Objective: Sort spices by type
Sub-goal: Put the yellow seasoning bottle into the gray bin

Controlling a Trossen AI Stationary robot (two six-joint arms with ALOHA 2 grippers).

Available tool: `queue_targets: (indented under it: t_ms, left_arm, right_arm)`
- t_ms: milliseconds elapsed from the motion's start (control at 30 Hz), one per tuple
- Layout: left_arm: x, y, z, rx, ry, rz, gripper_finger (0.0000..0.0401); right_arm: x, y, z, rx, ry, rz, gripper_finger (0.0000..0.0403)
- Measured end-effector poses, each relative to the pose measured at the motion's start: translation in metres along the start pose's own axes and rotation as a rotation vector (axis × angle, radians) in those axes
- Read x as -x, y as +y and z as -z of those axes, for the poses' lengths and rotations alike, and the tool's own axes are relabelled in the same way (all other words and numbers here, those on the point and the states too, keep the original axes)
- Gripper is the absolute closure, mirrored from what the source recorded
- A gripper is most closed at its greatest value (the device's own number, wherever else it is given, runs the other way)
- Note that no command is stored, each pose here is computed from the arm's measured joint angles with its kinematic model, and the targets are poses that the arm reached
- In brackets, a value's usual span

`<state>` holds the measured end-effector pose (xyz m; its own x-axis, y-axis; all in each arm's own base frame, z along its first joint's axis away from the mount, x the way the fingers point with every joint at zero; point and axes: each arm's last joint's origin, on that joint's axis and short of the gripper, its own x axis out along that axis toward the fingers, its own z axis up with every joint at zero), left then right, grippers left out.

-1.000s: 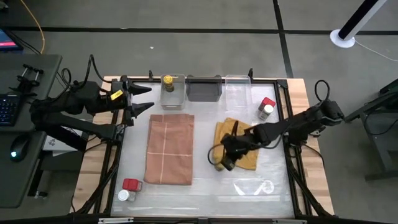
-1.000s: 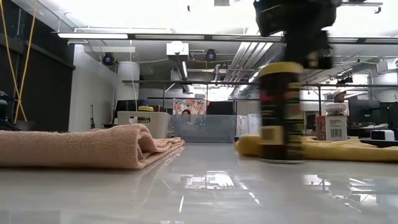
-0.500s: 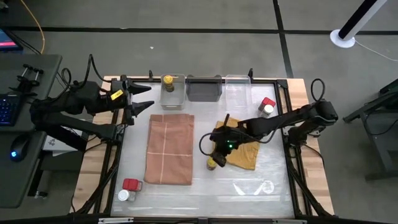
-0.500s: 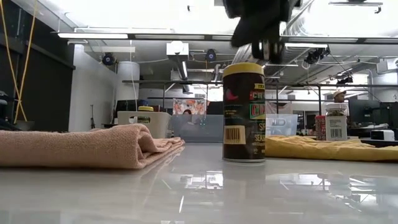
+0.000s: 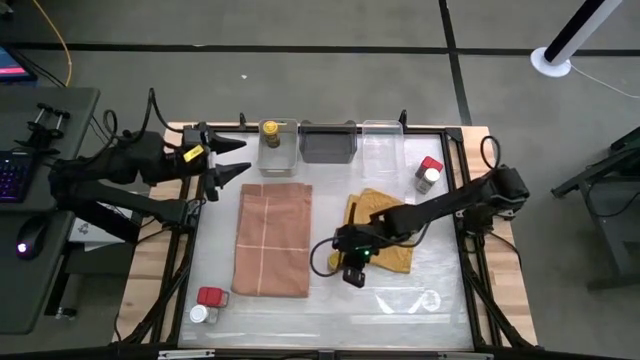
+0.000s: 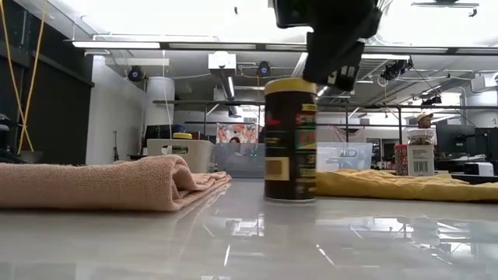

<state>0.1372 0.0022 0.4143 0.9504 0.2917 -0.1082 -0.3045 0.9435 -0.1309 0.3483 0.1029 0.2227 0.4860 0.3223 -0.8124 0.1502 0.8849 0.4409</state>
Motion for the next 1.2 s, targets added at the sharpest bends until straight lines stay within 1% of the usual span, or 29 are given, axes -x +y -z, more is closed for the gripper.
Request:
queue_targets:
  t_ms: [100, 200, 367, 467, 633, 733, 800, 933, 1000, 1033, 1100, 1200]
  left_arm:
    - [-0.004, -0.001, 0.001, 0.013, 0.011, -0.002, 0.0123]
    - [-0.007, -0.002, 0.002, 0.011, 0.022, -0.004, 0.0123]
    - [-0.010, -0.003, 0.003, 0.008, 0.030, -0.005, 0.0123]
    - [-0.010, -0.003, 0.004, 0.007, 0.032, -0.006, 0.0123]
    - [-0.010, -0.003, 0.004, 0.007, 0.032, -0.005, 0.0123]
    - [-0.010, -0.003, 0.004, 0.007, 0.032, -0.005, 0.0123]
    - [-0.010, -0.003, 0.004, 0.006, 0.035, -0.006, 0.0123]
    - [-0.010, -0.003, 0.006, -0.002, 0.054, -0.009, 0.0123]
    - [-0.010, -0.003, 0.007, -0.004, 0.065, -0.011, 0.0123]
    - [-0.010, -0.003, 0.007, 0.000, 0.071, -0.012, 0.0123]
    - [-0.010, -0.002, 0.008, 0.004, 0.075, -0.013, 0.0123]
    - [-0.010, -0.002, 0.008, 0.005, 0.078, -0.014, 0.0123]
  right_arm:
    - [-0.005, 0.000, -0.001, 0.015, -0.007, 0.002, 0.0403]
    - [-0.006, -0.004, -0.003, 0.025, -0.032, 0.040, 0.0403]
    - [-0.002, -0.019, -0.013, 0.003, -0.078, 0.108, 0.0403]
    - [-0.005, -0.031, -0.013, -0.004, -0.054, 0.161, 0.0403]
    - [0.001, -0.045, -0.023, -0.015, -0.107, 0.219, 0.0403]
    - [0.003, -0.050, -0.027, -0.037, -0.103, 0.188, 0.0403]
    - [0.004, -0.051, -0.026, -0.043, -0.072, 0.158, 0.0403]
    - [0.002, -0.041, -0.021, -0.023, -0.019, 0.052, 0.0403]
    - [0.001, -0.033, -0.021, 0.000, -0.022, -0.011, 0.0403]
    - [0.000, -0.029, -0.021, 0.013, -0.037, -0.024, 0.0403]
    - [-0.001, -0.024, -0.022, 0.036, -0.081, -0.018, 0.0403]
    - [-0.008, -0.025, -0.025, 0.030, -0.143, 0.045, 0.0403]
